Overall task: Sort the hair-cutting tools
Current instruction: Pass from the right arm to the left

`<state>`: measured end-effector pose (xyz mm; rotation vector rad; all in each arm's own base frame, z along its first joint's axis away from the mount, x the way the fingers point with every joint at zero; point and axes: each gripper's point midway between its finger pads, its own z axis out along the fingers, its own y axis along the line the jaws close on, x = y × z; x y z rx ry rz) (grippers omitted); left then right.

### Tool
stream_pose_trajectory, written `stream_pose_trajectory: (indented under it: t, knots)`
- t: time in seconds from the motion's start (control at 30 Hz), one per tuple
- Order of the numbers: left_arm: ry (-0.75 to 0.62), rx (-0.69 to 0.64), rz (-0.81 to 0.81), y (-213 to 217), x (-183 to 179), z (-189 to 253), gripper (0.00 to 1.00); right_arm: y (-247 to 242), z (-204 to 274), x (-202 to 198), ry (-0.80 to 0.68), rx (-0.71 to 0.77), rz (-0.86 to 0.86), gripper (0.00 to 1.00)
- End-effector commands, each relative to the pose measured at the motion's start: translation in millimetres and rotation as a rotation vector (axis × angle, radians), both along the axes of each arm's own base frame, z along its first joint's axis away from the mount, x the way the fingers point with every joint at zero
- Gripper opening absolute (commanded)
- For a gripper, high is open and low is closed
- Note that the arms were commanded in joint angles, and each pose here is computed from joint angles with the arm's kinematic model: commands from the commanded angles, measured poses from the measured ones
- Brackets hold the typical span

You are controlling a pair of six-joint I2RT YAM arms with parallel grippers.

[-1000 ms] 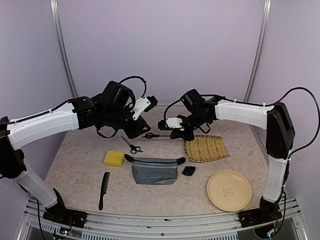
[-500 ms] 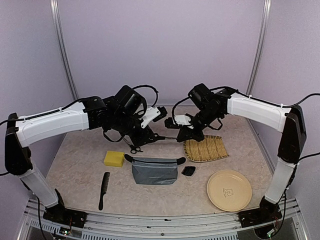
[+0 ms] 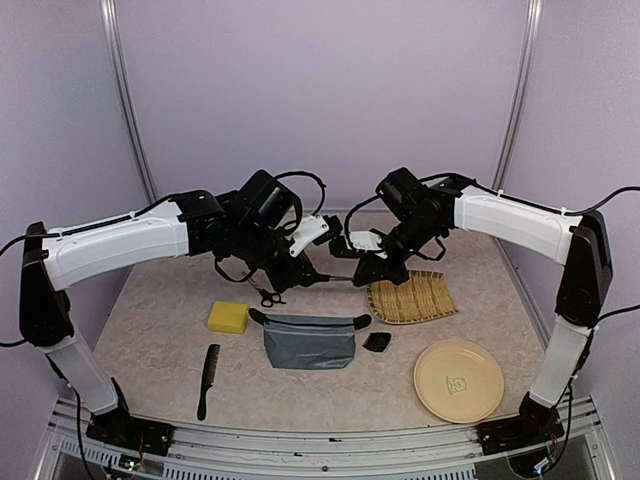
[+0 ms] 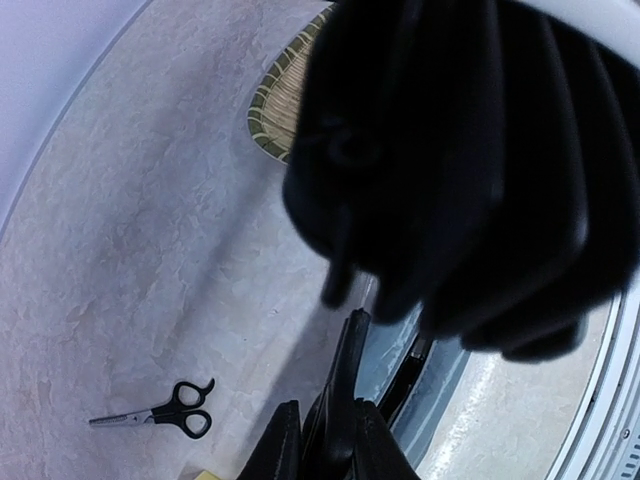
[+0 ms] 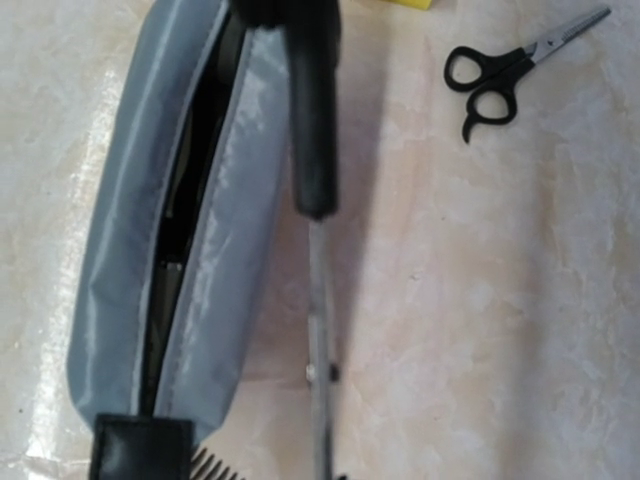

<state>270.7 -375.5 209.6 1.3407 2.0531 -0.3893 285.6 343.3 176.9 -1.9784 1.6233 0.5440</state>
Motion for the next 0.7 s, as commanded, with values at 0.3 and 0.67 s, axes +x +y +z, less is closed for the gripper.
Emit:
stream_pose_trajectory:
  t: [0.3,0.67]
  knots:
    - [0.019,-0.043,-0.013,-3,-8,9,0.00,0,20,-12,-0.004,0.084,-0.023,0.15]
    - [0.021,0.007,0.046,36,-41,6,0.00,-46,47,6,0.218,0.346,-0.353,0.52]
